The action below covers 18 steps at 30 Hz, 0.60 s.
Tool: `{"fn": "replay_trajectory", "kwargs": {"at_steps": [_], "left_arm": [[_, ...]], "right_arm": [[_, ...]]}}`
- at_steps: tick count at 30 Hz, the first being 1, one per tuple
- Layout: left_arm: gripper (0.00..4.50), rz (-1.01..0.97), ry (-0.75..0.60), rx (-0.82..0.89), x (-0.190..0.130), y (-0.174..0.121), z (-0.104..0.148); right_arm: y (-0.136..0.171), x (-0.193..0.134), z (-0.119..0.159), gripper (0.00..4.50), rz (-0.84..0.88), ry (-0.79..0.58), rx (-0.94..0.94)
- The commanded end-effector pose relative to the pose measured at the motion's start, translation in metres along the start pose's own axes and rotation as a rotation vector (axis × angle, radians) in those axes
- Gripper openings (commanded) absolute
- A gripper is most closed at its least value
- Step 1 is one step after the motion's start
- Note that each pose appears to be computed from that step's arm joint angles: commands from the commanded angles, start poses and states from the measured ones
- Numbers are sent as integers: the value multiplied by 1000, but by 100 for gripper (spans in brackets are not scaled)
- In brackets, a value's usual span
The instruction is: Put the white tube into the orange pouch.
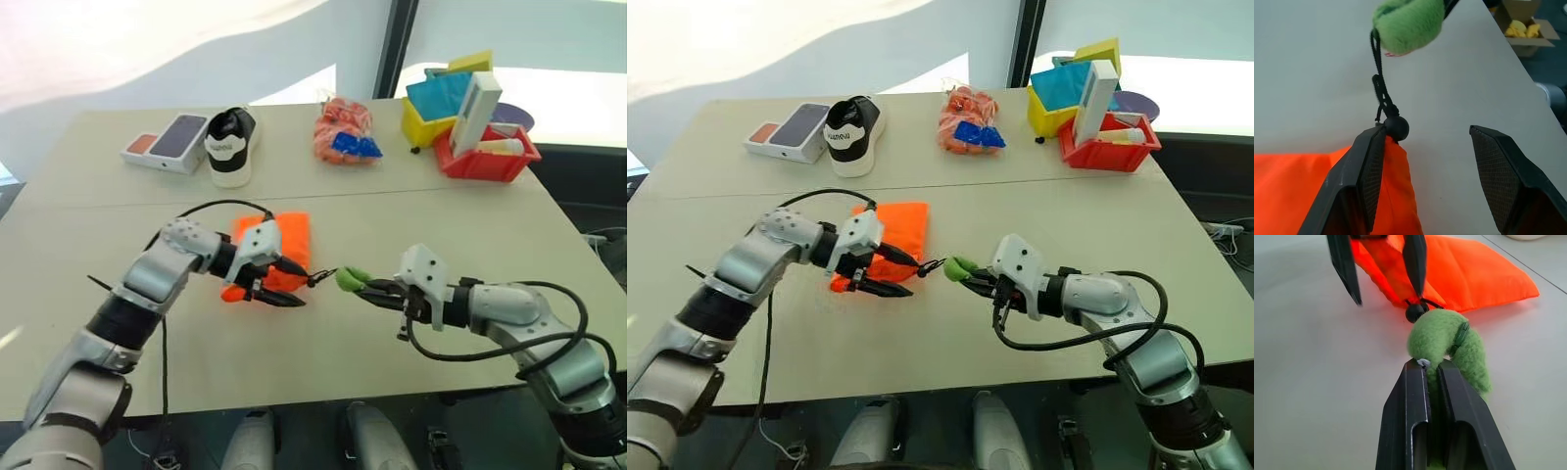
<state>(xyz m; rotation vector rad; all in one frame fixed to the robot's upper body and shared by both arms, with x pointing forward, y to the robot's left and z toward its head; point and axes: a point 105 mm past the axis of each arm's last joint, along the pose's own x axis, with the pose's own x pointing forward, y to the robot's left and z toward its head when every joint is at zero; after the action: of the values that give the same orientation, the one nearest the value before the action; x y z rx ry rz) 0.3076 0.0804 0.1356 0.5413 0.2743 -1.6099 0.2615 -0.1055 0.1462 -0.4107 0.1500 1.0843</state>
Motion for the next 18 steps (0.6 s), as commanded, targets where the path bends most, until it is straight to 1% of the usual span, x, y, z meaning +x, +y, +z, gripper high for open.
{"fn": "replay_trajectory", "kwargs": {"at_steps": [1, 4, 7, 14, 18], "left_arm": [[289, -7, 29, 67, 0, 8, 4], [289, -23, 50, 91, 4, 11, 2], [289, 4, 47, 111, 5, 18, 2], [289, 50, -7, 114, 2, 22, 6], [289, 120, -43, 73, -3, 31, 9]], "right_arm": [[2, -2, 14, 0, -4, -44, -36], [3, -1, 15, 0, -3, -48, -40], [5, 0, 16, 0, 1, -52, -42], [8, 2, 17, 0, 17, -54, -42], [10, 3, 16, 0, 33, -50, -45]]}}
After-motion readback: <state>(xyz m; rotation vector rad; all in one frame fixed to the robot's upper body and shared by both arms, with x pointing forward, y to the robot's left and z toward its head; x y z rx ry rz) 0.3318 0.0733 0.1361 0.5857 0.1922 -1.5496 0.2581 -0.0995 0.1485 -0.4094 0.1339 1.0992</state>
